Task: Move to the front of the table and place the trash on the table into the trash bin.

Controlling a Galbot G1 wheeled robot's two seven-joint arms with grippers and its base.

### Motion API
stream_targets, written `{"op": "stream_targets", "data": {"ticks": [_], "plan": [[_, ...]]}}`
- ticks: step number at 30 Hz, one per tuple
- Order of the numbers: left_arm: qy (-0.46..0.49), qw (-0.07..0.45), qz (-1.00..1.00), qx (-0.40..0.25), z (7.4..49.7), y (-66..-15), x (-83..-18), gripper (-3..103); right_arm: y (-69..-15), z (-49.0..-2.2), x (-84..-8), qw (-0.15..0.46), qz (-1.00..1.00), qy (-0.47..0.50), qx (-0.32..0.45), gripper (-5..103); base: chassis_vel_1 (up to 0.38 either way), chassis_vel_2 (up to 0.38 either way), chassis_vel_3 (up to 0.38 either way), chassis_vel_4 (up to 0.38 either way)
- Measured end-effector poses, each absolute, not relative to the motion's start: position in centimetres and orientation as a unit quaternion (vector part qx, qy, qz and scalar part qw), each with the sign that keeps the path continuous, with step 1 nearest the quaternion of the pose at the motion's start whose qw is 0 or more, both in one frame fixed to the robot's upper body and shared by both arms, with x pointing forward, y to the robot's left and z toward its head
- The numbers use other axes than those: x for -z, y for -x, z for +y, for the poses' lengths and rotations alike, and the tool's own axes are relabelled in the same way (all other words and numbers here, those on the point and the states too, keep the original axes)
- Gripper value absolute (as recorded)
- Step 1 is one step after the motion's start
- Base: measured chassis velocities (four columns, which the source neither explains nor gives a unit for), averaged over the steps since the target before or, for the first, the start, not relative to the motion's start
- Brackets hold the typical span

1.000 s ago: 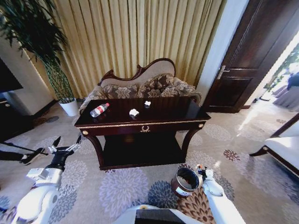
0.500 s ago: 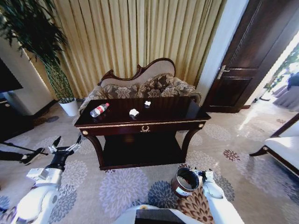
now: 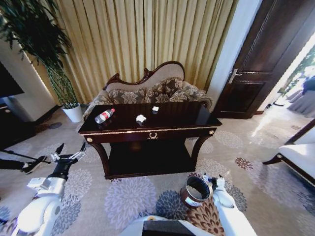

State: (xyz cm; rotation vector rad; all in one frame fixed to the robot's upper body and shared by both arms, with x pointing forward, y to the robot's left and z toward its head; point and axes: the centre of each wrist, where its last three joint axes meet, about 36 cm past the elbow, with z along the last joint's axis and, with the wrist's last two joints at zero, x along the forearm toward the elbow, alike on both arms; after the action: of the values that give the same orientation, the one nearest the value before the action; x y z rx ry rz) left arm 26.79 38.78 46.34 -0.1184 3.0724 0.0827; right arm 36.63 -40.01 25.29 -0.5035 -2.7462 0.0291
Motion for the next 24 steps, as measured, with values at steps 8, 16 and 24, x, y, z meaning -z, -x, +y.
{"op": "stream_targets", "data": {"ticks": [8, 16, 24], "plan": [[0.039, 0.035, 0.998, -0.024, 38.6, -26.9, -46.4, 100, -38.3, -38.2, -38.9, 0.003, -0.989, 0.145, -0.004, 100, 0.000, 0.000, 0.000, 0.000], [0.038, 0.034, 0.998, -0.020, 38.3, -27.1, -46.3, 100, -36.1, -32.2, -46.3, -0.046, -0.996, 0.075, -0.012, 100, 0.000, 0.000, 0.000, 0.000], [0.037, 0.036, 0.998, -0.023, 38.5, -27.3, -46.9, 100, -34.8, -28.6, -49.6, -0.008, -1.000, 0.009, 0.012, 100, 0.000, 0.000, 0.000, 0.000]]}}
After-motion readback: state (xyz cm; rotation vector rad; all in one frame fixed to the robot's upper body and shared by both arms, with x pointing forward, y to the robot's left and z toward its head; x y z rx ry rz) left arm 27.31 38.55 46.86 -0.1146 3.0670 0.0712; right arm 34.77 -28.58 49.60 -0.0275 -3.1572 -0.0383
